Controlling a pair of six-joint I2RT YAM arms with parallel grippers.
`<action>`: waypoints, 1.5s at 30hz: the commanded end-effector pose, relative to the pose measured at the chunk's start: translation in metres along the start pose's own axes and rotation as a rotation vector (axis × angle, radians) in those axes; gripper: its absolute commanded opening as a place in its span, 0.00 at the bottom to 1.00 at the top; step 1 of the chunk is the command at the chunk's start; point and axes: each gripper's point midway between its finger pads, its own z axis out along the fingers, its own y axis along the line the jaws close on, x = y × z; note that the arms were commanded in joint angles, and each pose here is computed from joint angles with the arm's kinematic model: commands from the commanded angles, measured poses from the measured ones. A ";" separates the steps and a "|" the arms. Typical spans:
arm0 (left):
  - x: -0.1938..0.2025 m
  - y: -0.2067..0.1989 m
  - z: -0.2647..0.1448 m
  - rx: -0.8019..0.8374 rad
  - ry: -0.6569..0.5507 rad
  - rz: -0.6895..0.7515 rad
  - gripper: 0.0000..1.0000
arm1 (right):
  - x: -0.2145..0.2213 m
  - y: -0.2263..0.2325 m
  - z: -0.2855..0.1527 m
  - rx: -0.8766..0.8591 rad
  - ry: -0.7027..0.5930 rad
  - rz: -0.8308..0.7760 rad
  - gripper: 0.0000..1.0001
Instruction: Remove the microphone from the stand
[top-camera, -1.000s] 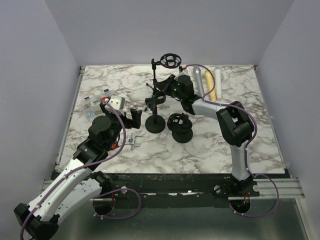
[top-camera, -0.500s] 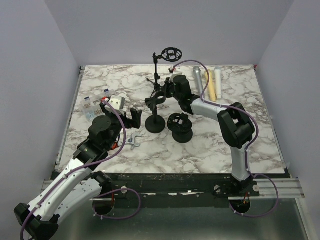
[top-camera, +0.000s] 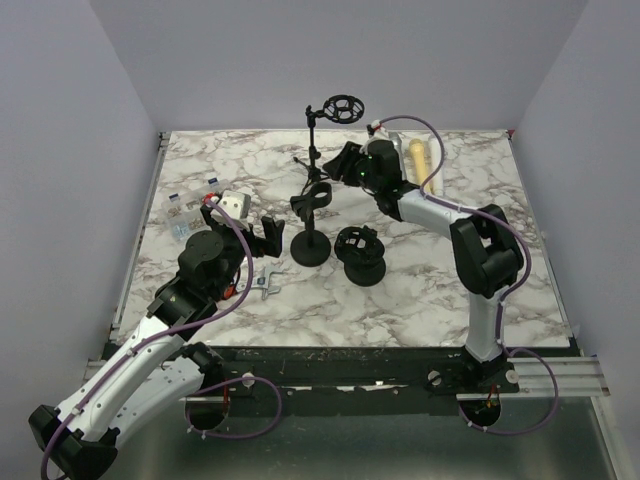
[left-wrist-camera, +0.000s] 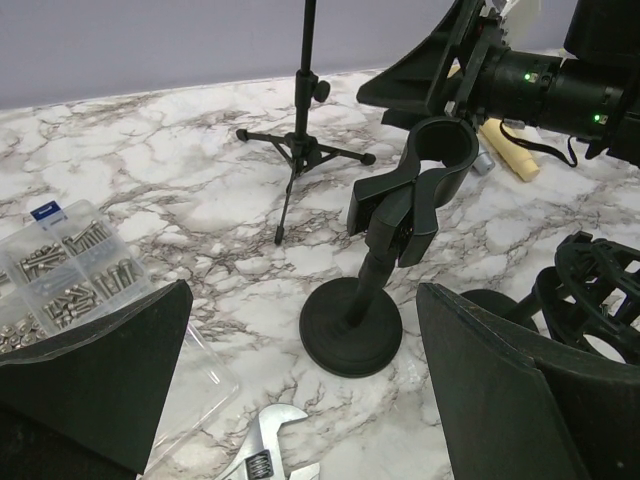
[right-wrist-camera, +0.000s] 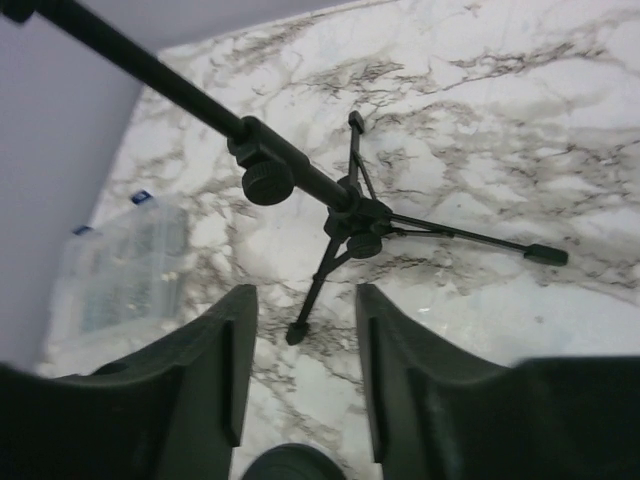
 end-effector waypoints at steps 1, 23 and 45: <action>-0.004 -0.005 0.000 0.030 -0.014 -0.019 0.99 | 0.004 0.027 0.001 -0.229 0.079 0.338 0.73; -0.009 -0.005 -0.003 0.031 -0.027 -0.023 0.99 | 0.007 0.042 0.054 -0.431 0.173 0.654 0.67; -0.010 -0.003 -0.005 0.024 -0.033 -0.021 0.99 | 0.006 0.033 0.061 -0.344 0.166 0.564 0.01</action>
